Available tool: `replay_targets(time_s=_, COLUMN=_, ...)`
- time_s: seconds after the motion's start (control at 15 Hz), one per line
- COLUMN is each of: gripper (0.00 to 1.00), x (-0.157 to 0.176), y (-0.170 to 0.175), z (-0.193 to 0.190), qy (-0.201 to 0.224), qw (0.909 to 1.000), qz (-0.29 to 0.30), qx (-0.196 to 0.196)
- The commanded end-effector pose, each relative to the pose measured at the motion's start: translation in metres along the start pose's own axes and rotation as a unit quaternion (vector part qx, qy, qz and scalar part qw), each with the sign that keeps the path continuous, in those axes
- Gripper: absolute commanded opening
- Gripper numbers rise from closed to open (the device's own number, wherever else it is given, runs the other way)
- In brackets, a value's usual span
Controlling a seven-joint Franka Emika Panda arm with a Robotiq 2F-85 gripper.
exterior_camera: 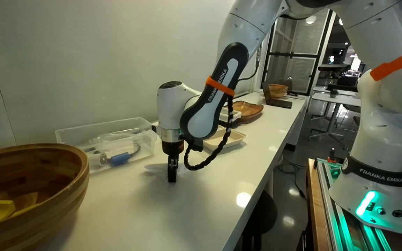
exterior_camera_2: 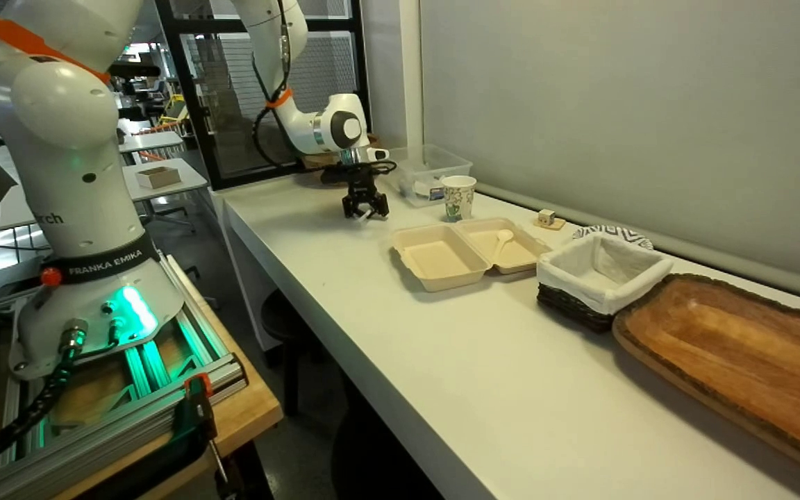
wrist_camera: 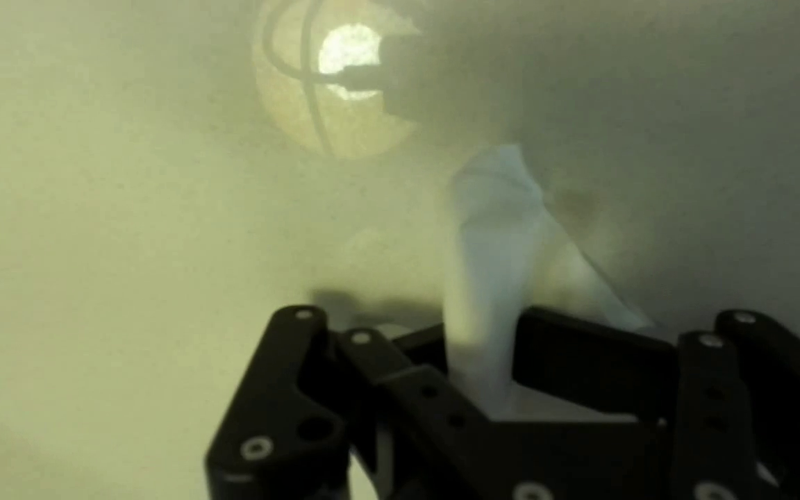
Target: Wipe the table with the napkin
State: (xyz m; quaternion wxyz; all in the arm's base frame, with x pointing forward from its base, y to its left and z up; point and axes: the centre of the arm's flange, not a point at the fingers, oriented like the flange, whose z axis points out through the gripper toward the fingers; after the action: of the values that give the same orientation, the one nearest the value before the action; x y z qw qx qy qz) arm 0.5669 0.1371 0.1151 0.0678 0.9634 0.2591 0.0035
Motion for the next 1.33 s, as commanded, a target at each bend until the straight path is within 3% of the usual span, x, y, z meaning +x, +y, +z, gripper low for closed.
replay_targets(time_s=0.0, gripper=0.26, x=-0.002, y=0.005, z=0.0, qy=0.002, qw=0.9994, qz=0.021, qx=0.028)
replay_targets(time_s=0.4, gripper=0.69, x=0.003, y=0.008, z=-0.054, qy=0.028, qw=0.999, qz=0.034, qx=0.007)
replay_targets(time_s=0.67, gripper=0.98, x=0.008, y=0.006, z=-0.067, qy=0.037, qw=0.9989, qz=0.029, qx=0.001)
replay_targets(time_s=1.27, gripper=1.0, x=0.018, y=0.004, z=-0.025, qy=0.058, qw=0.9967, qz=0.037, qx=0.042)
